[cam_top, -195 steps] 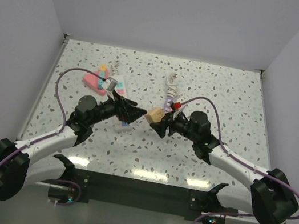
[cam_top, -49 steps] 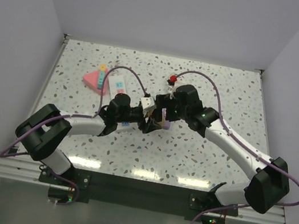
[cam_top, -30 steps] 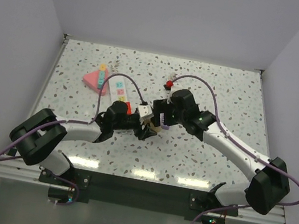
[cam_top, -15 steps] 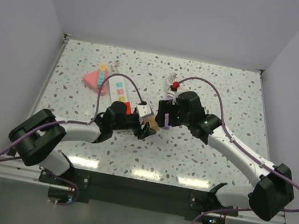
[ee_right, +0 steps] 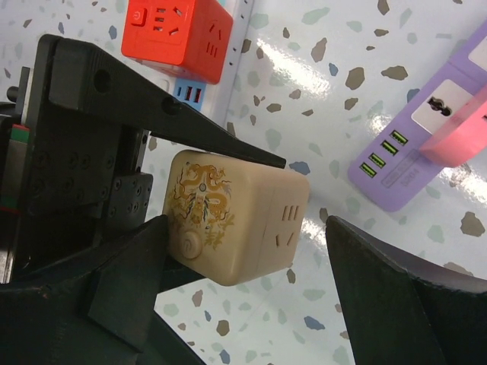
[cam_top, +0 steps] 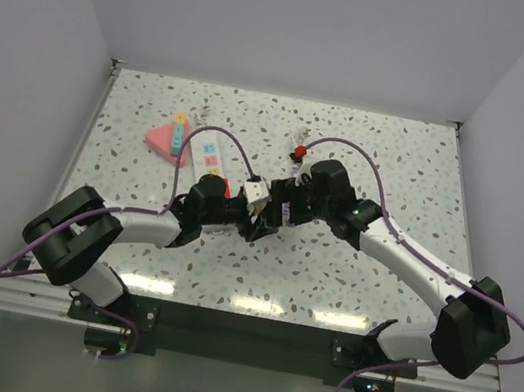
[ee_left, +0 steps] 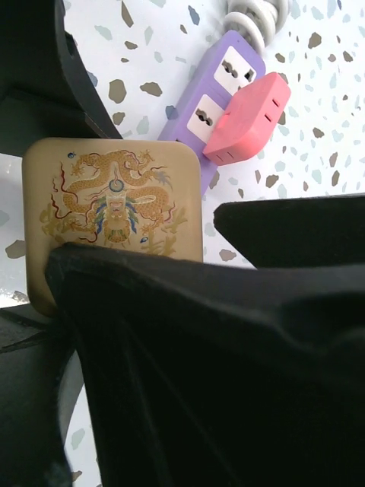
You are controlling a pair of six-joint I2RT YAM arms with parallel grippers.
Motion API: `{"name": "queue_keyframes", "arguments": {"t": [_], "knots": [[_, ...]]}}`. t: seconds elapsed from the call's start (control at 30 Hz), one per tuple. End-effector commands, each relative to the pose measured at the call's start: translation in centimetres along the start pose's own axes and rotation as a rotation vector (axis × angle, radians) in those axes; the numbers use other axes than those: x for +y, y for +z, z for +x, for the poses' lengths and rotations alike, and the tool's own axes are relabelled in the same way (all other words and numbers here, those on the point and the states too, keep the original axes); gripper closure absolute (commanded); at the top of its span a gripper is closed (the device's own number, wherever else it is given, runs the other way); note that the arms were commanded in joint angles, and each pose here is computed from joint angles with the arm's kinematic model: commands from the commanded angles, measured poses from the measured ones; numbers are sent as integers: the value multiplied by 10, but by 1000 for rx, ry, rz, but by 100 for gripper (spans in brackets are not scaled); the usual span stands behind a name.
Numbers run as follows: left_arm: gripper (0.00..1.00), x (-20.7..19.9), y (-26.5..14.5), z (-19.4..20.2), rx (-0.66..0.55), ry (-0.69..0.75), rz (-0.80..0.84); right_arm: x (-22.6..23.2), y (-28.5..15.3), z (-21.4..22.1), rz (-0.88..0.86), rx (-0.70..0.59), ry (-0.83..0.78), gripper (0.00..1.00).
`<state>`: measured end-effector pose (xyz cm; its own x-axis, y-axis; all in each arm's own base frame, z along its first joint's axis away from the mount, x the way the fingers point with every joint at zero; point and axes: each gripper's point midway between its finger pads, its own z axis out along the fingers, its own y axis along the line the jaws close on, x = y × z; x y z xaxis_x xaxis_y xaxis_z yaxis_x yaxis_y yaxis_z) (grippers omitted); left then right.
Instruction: Insert the plug
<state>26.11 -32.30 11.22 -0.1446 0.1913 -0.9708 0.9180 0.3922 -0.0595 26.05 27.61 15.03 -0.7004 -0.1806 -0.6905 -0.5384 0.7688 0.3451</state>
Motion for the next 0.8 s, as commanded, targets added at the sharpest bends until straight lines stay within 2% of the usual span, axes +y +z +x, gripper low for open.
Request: {"name": "queue_keyframes", "arguments": {"t": [0.0,0.33,0.43,0.5,0.6,0.77], "knots": [[100,2,11,-45,-120,85,5,16,11,6,-106,16,-7,13],[95,13,25,-44,-84,75,-70,5,23,32,-70,105,-36,14],[90,12,18,-54,-125,78,-84,-4,30,44,-34,142,-28,20],[87,10,12,-56,-157,84,-93,-12,32,48,5,153,-19,34],[86,12,0,-58,-190,82,-132,-21,34,54,46,169,-7,47],[86,14,-3,-45,-184,40,-160,-35,37,62,115,175,8,50]]}}
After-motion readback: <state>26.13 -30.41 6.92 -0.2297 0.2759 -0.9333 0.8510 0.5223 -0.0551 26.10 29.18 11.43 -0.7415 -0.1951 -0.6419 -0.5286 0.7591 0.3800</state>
